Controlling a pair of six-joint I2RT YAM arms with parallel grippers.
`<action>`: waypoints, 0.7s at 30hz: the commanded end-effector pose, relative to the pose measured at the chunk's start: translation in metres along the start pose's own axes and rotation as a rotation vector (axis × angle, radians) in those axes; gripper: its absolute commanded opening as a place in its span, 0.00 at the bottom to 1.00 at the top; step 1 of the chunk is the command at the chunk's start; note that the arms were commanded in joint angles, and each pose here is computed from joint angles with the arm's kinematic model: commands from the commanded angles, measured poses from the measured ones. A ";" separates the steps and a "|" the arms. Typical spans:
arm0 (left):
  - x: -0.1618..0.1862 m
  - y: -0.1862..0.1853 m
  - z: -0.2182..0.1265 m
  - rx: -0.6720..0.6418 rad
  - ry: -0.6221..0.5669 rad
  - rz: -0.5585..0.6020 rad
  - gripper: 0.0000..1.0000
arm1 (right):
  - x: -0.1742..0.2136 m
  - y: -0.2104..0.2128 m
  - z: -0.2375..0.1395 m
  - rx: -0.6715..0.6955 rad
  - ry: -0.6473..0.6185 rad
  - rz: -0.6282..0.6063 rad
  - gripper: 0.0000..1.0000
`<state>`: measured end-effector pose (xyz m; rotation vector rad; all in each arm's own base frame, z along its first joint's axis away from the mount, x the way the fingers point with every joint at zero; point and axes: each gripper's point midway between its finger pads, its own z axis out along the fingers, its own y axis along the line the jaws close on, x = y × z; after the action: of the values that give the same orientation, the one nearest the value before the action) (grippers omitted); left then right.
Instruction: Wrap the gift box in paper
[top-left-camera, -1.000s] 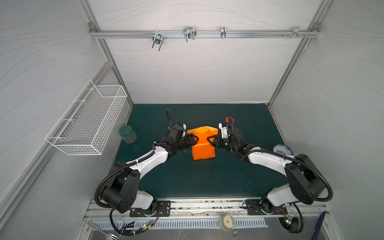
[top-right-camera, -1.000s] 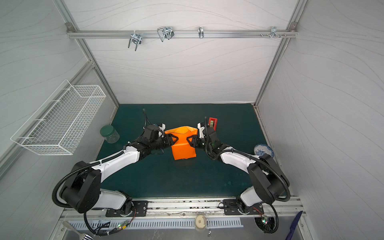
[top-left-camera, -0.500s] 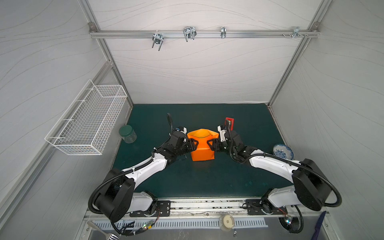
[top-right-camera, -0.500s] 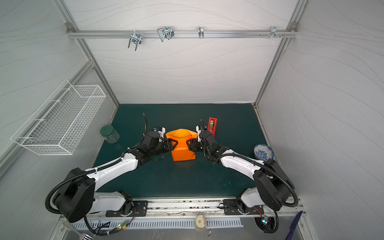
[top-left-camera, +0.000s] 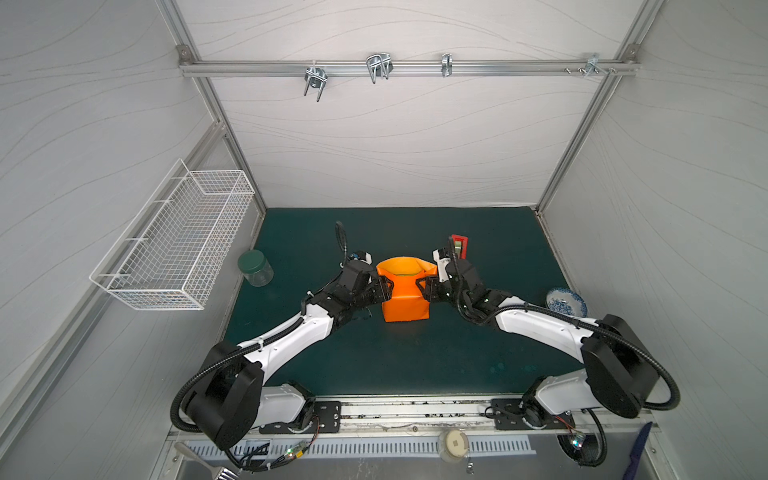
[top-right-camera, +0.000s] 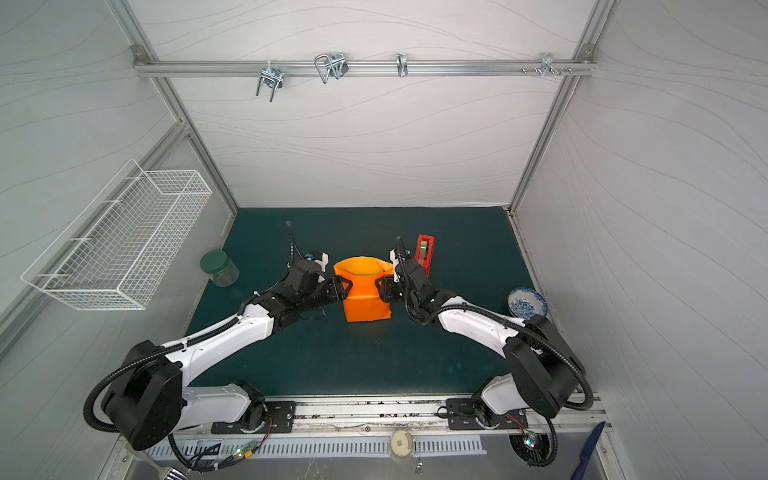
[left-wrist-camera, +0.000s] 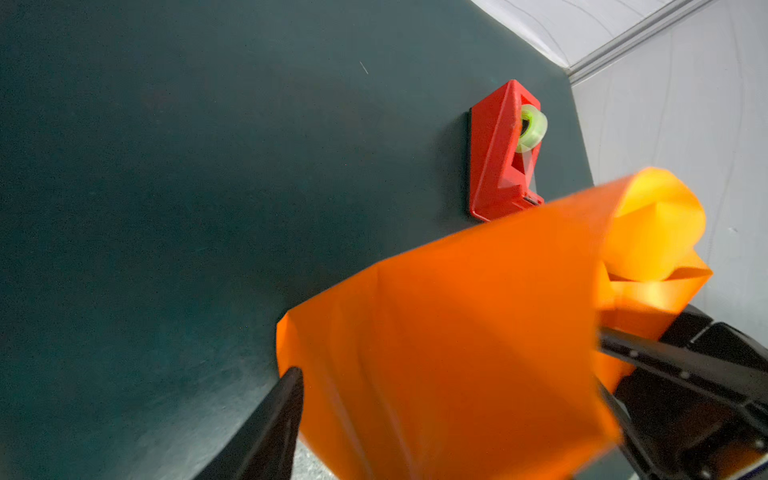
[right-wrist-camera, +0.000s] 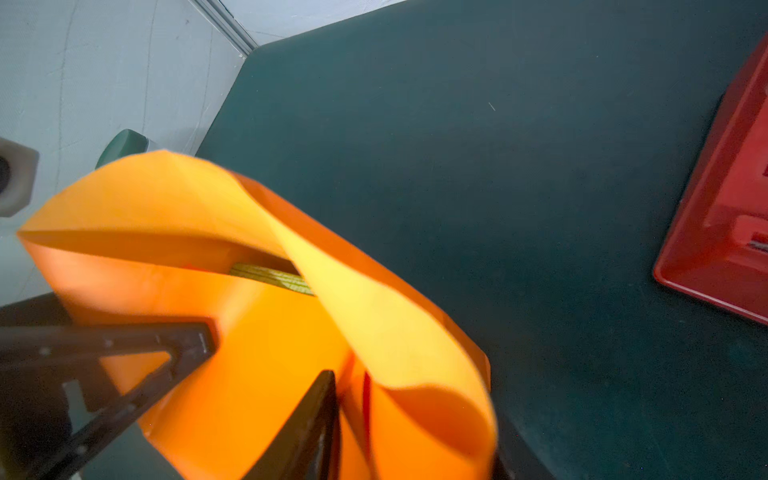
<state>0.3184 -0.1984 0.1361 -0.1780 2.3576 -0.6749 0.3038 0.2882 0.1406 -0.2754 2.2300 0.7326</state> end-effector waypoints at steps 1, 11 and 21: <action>-0.019 0.005 -0.005 -0.081 -0.054 0.041 0.61 | 0.045 -0.033 0.004 0.113 0.140 -0.025 0.48; 0.003 0.020 0.013 -0.177 -0.011 0.126 0.46 | 0.026 -0.024 -0.002 0.100 0.101 -0.055 0.50; 0.010 0.017 0.014 -0.155 0.005 0.147 0.42 | -0.001 -0.026 -0.005 0.135 0.073 -0.084 0.52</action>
<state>0.3305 -0.2001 0.1355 -0.1021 2.3193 -0.5032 0.3101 0.2778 0.1457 -0.3130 2.2539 0.6388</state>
